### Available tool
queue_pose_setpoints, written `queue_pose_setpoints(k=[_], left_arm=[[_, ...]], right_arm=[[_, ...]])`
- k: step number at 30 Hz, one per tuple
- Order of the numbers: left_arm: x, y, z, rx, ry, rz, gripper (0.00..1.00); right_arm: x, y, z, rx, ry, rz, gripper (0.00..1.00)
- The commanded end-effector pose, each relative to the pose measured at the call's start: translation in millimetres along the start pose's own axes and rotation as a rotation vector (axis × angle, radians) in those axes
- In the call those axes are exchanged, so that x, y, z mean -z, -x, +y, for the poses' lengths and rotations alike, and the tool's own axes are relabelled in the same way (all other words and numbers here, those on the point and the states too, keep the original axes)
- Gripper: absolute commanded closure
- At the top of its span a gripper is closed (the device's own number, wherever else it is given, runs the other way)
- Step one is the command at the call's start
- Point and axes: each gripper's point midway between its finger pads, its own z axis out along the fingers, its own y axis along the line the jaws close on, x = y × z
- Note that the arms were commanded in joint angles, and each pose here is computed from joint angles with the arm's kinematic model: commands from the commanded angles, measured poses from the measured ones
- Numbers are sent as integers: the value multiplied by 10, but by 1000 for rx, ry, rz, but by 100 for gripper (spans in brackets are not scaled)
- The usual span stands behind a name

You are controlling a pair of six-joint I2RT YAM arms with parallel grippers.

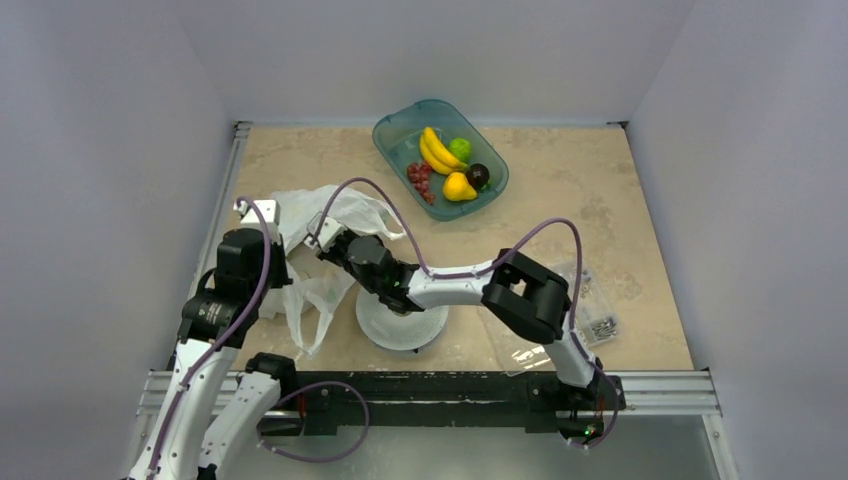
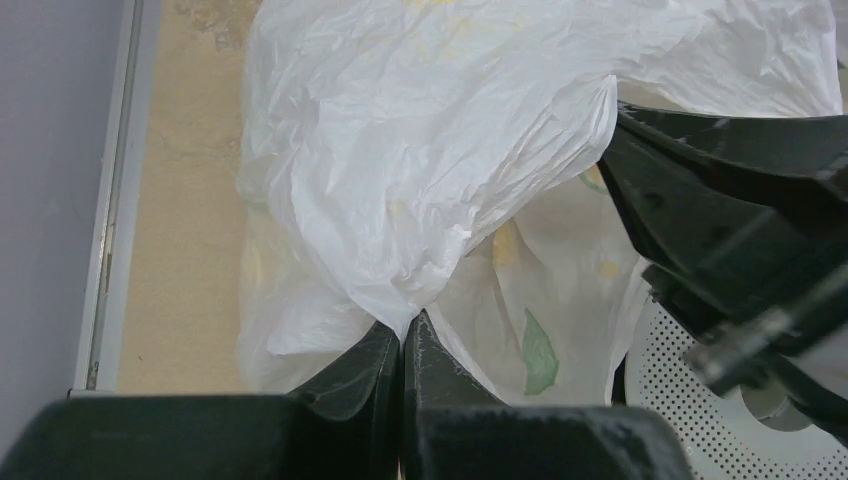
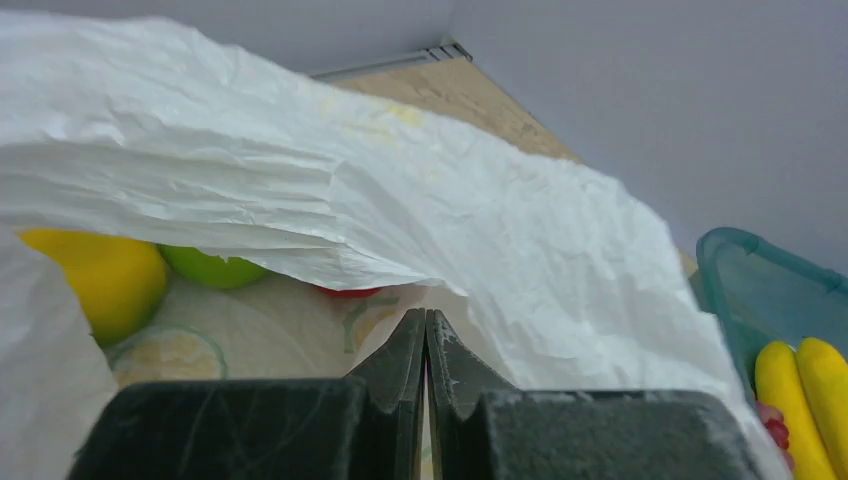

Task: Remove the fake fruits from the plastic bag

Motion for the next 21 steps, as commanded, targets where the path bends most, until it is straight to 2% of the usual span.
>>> queue_pose_setpoints(k=[1,6,10,11,12,13,15,17,21], left_arm=[[-12,72,25,2,18,-21,100],[19,91,37,9,19,-43,100],[0,72,-163,4,-91,-28,100],[-7,59,-236,1,-130,-14,96],[3,58,-276,12,-148,2,86],[25,59,-292,28,-153,22,71],[123,145,-306,68,-155,36,49],[266,282,-296,109,-151,27,39],[491,630,-218,166,-128,-28,29]], right_arm=[[216,329,6,-144,57,-89,100],[368,420,235,-242,227,-50,100],[474,480,552,-373,384,-23,97],[484,479,635,-424,416,-5,95],[500,495,699,-469,444,-1,93],[529,487,755,-506,468,3,88],[506,454,792,-549,465,24,85],[438,379,782,-593,432,67,85],[373,411,753,-618,422,74,84]])
